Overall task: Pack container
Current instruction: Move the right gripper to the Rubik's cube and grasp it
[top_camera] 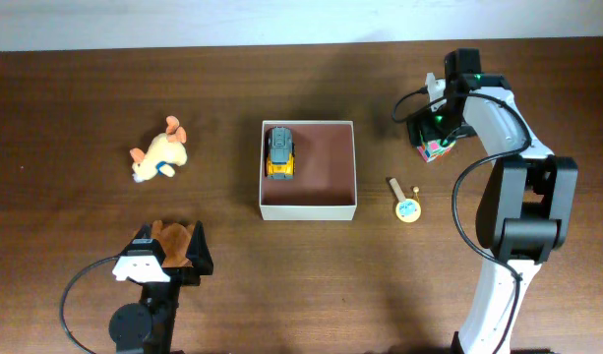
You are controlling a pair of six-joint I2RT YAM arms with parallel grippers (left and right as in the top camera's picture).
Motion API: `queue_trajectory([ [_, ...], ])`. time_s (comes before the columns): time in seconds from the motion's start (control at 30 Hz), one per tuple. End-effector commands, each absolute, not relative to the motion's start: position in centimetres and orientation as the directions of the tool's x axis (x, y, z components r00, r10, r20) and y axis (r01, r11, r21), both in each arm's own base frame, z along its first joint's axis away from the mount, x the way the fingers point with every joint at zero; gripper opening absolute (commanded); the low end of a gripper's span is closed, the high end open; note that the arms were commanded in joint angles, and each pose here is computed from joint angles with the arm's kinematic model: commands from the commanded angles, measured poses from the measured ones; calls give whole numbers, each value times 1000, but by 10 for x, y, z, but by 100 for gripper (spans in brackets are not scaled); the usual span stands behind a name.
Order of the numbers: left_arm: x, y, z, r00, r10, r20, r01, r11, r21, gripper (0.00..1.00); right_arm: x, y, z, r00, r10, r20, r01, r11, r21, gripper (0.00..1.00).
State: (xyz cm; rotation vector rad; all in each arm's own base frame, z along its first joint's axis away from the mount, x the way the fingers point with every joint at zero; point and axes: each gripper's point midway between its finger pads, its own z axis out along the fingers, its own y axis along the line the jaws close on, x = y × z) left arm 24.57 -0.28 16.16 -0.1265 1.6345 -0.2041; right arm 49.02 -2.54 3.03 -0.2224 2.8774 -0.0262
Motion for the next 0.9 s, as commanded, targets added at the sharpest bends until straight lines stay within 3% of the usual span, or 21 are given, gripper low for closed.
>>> queue_trajectory([
  [0.0, 245, -5, 160, -75, -189, -979, 56, 979, -193, 99, 492, -23, 26, -954, -153, -258, -154, 988, -15, 99],
  [0.23, 245, -5, 160, -75, -189, -979, 56, 979, -193, 99, 487, -23, 10, -963, -152, -222, -154, 988, -6, 100],
  [0.4, 245, -5, 160, -75, -189, -979, 56, 979, -193, 99, 480, -23, 2, -972, -140, -186, -144, 990, 4, 89],
  [0.57, 245, -5, 160, -75, -189, -979, 56, 979, -193, 99, 479, -23, 2, -973, -140, -182, -143, 990, 4, 72],
  [0.77, 245, -5, 160, -75, -189, -979, 56, 980, -193, 99, 475, -23, 1, -982, -90, -164, -94, 995, 16, 66],
  [0.87, 245, -5, 160, -75, -189, -979, 56, 980, -193, 99, 468, -22, 0, -991, 25, -135, 21, 999, 36, 63],
])
